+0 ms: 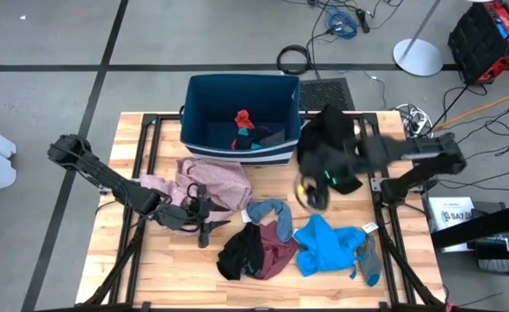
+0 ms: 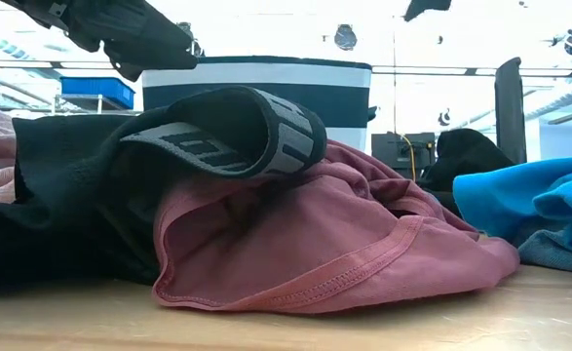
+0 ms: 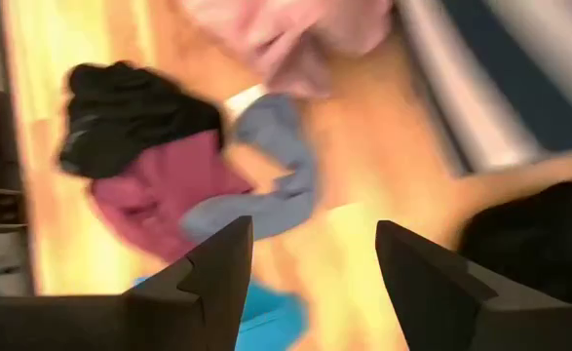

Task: Sort clothes
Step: Put the gray sock into the blue laundry organizer

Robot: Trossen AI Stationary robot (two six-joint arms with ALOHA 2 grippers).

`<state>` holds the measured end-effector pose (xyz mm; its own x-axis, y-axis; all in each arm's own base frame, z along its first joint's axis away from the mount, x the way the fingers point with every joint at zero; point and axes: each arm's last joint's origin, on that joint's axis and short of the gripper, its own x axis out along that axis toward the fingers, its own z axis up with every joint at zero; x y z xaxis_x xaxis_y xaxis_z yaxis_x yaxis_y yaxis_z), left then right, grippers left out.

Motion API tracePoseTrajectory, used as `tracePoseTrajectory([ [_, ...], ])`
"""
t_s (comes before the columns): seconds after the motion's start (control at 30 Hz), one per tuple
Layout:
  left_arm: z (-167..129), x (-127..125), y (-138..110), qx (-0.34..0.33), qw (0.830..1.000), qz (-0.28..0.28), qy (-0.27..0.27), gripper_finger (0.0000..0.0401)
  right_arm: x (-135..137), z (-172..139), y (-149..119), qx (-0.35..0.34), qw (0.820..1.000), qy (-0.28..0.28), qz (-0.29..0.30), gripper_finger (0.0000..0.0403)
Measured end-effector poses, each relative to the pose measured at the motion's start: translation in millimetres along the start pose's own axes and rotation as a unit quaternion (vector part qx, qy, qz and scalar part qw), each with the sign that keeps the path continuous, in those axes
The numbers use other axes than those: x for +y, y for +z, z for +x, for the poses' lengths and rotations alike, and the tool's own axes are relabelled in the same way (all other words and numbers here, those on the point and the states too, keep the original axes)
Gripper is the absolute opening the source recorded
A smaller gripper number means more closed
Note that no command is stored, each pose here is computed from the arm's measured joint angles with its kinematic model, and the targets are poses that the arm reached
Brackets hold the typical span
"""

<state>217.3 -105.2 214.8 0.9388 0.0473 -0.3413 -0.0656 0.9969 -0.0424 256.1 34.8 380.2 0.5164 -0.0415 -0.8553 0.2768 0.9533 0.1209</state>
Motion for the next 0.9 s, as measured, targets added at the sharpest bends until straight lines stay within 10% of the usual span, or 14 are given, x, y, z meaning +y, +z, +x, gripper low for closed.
tracePoseTrajectory([
  [0.37,0,0,0,0.001,1.0,0.002,0.001,0.0173,56,52,-150,0.191,0.962,-0.02,0.193,0.0207],
  [0.9,1,2,0,0.001,1.0,0.0,0.004,0.0173,69,72,-256,0.313,0.896,-0.101,0.299,0.0207],
])
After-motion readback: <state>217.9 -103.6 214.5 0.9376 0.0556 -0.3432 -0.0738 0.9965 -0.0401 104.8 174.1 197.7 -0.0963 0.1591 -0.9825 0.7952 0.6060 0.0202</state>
